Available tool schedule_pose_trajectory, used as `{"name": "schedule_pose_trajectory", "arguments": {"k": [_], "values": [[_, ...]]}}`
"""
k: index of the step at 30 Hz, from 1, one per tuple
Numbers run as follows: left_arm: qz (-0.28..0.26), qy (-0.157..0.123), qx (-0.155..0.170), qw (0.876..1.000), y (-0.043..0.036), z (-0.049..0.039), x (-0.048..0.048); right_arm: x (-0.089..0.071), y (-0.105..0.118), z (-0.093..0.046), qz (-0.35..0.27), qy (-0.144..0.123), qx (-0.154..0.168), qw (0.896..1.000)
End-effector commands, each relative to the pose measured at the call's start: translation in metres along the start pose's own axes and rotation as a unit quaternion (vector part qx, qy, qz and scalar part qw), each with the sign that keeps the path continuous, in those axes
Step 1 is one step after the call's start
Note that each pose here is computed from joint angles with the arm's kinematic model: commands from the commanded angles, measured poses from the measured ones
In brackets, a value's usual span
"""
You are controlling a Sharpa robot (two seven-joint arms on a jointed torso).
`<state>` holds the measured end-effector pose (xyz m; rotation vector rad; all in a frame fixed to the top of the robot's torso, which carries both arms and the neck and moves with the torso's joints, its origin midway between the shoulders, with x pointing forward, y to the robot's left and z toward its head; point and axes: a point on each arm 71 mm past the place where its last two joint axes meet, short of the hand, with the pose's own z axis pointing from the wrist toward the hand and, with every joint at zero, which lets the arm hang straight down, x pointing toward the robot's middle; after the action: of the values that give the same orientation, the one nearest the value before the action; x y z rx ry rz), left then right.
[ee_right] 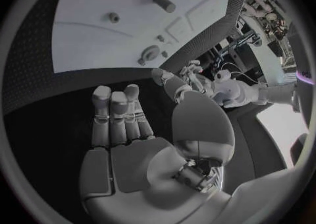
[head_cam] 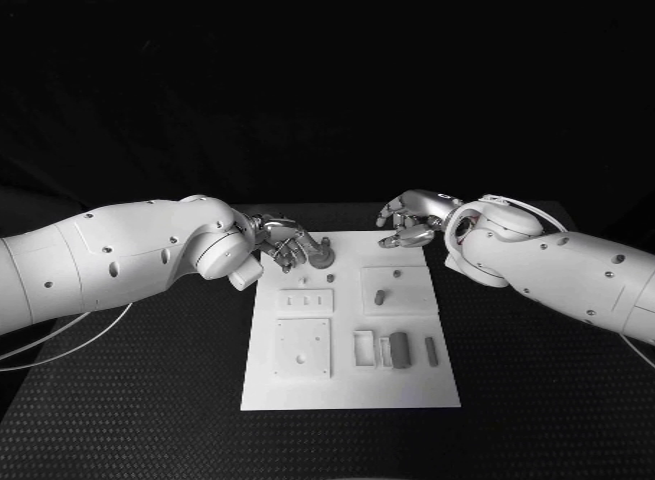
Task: Assemble the parts on the task board
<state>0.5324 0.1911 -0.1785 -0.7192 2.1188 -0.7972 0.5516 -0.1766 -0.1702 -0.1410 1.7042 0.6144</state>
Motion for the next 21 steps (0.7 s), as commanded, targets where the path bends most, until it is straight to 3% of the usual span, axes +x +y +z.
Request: {"name": "schedule_pose_trajectory", "arguments": {"k": [1,7,8,11,15,21], "values": [[0.054,0.019,-0.029,0.998,0.0084,0.0023,0.0054,-0.012,-0.01,-0.003,0.045,-0.05,0.001,0.998],[0.13,0.038,-0.079,0.988,0.0274,0.0029,0.0096,-0.024,-0.027,-0.006,0.064,-0.066,0.026,0.995],[0.145,0.031,-0.086,0.985,0.0314,0.0035,0.0083,-0.026,-0.029,-0.007,0.069,-0.071,0.029,0.995],[0.147,0.022,-0.097,0.984,0.0353,0.0063,0.0058,-0.028,-0.031,-0.008,0.074,-0.077,0.03,0.994],[0.142,0.02,-0.117,0.983,0.0475,0.0132,0.0095,-0.034,-0.033,-0.011,0.083,-0.098,0.031,0.991],[0.144,0.031,-0.125,0.981,0.0513,0.0152,0.0144,-0.046,-0.039,-0.014,0.102,-0.128,0.057,0.985]]}}
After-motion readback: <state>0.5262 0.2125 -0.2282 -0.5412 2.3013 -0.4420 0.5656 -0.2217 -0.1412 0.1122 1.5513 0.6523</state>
